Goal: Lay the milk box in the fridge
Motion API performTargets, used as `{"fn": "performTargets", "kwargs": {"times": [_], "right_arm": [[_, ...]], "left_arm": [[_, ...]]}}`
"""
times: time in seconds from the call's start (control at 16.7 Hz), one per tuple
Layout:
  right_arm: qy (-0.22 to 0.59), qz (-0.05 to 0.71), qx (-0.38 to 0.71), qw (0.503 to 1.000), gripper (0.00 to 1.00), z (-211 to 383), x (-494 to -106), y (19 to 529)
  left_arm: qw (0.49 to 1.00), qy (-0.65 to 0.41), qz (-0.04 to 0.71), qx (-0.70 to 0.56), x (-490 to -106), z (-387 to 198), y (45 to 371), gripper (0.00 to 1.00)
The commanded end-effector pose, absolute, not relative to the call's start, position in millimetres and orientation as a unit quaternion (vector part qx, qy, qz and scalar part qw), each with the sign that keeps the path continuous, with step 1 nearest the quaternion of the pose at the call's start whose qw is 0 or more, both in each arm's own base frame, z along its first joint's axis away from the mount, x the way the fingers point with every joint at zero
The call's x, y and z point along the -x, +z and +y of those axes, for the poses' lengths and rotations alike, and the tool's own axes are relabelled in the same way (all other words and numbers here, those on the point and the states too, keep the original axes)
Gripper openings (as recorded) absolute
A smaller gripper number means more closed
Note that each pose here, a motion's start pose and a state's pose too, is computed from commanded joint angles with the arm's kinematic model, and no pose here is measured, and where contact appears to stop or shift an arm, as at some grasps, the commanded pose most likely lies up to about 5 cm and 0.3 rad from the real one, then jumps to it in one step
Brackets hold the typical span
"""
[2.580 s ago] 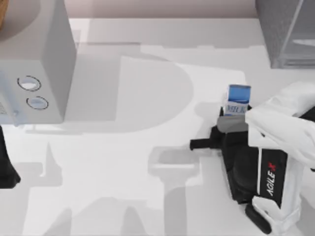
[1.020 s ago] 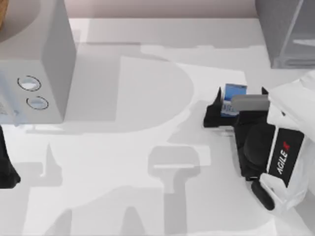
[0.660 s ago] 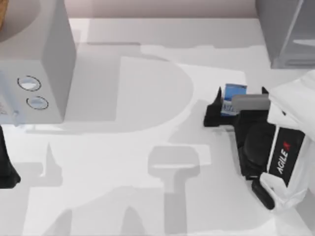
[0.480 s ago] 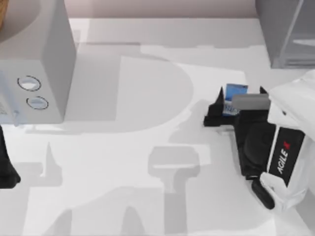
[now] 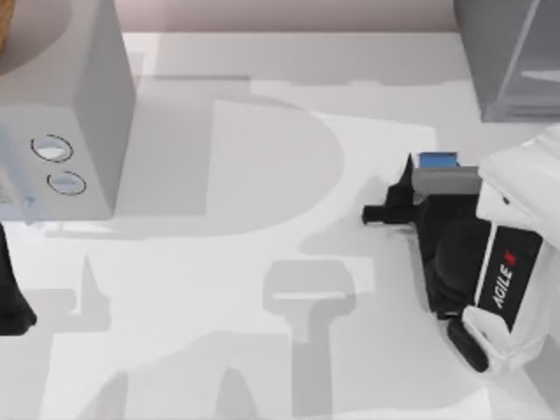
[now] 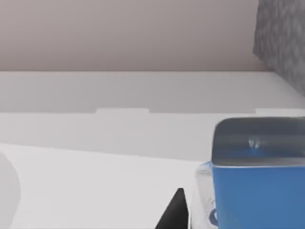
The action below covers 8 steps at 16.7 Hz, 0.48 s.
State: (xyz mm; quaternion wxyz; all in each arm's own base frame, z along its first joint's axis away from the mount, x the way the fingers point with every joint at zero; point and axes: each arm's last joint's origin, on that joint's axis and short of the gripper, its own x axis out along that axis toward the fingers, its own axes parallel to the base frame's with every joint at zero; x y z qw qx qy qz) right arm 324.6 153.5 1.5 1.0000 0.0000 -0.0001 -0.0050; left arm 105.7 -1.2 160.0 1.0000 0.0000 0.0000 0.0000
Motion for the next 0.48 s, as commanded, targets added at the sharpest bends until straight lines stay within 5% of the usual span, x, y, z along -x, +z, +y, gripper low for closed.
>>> {"fn": "performTargets", "kwargs": {"times": [0.12,0.48], "right_arm": [[-0.005,0.0,0.0,1.0,0.02,153.5,-324.6,1.5],[-0.005,0.0,0.0,1.0,0.0,153.5,-324.6,1.5]], "left_arm": [[1.0,0.0,0.0,0.0,-105.7,-1.2,160.0,1.0],[1.0,0.0,0.0,0.0,-105.7,-1.2,160.0,1.0]]}}
